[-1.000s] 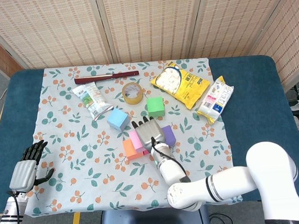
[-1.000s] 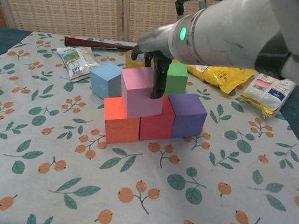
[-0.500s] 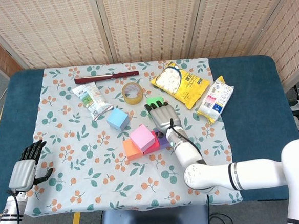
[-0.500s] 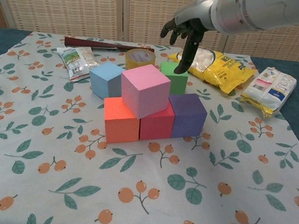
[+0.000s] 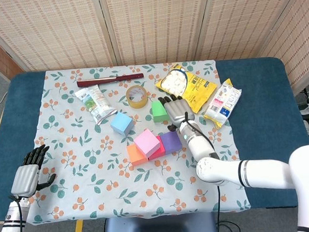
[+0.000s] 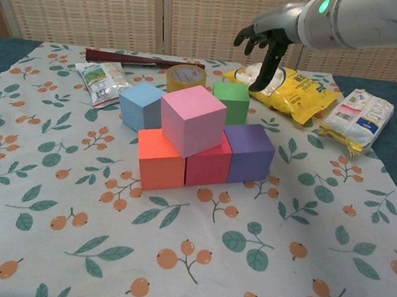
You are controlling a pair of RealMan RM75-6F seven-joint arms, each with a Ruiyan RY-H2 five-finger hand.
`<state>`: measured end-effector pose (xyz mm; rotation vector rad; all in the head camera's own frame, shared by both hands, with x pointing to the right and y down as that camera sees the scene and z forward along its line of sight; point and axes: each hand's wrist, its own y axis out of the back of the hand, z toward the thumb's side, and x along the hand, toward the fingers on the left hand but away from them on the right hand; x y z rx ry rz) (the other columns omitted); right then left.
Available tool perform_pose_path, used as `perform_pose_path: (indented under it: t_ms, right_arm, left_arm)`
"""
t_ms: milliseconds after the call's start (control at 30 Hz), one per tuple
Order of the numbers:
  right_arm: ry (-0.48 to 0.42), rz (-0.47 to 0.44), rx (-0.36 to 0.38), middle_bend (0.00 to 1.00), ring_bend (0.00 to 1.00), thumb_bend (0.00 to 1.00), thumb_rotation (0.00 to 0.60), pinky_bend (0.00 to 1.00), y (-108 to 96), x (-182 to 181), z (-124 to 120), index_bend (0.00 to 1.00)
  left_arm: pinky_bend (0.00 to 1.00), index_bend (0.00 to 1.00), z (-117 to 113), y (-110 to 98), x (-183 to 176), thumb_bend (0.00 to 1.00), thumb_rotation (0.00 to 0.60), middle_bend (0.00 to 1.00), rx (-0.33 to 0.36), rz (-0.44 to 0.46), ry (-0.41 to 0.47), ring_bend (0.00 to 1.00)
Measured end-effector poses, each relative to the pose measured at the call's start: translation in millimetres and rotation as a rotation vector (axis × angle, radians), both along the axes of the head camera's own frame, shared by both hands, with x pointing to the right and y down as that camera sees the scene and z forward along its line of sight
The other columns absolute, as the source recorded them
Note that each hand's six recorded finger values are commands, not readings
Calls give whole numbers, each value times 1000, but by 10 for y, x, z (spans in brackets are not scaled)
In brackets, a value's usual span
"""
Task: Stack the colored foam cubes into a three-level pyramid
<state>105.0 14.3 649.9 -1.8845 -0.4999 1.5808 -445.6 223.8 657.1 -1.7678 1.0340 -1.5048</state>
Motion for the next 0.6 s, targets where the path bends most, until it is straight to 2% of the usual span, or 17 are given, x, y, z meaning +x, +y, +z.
perform_pose_path:
  t_ms: [300, 600]
  right_arm:
    - [6, -63, 10, 52, 0, 179, 600, 107, 226, -140, 139, 0]
    - [-13, -35, 7, 50, 0, 179, 600, 100, 323, -182, 235, 0]
  left_arm:
    - [97, 0, -29, -5, -7, 329, 600, 7, 7, -1, 6, 22]
    - [97, 0, -58, 4, 9, 329, 600, 8, 10, 6, 16, 22]
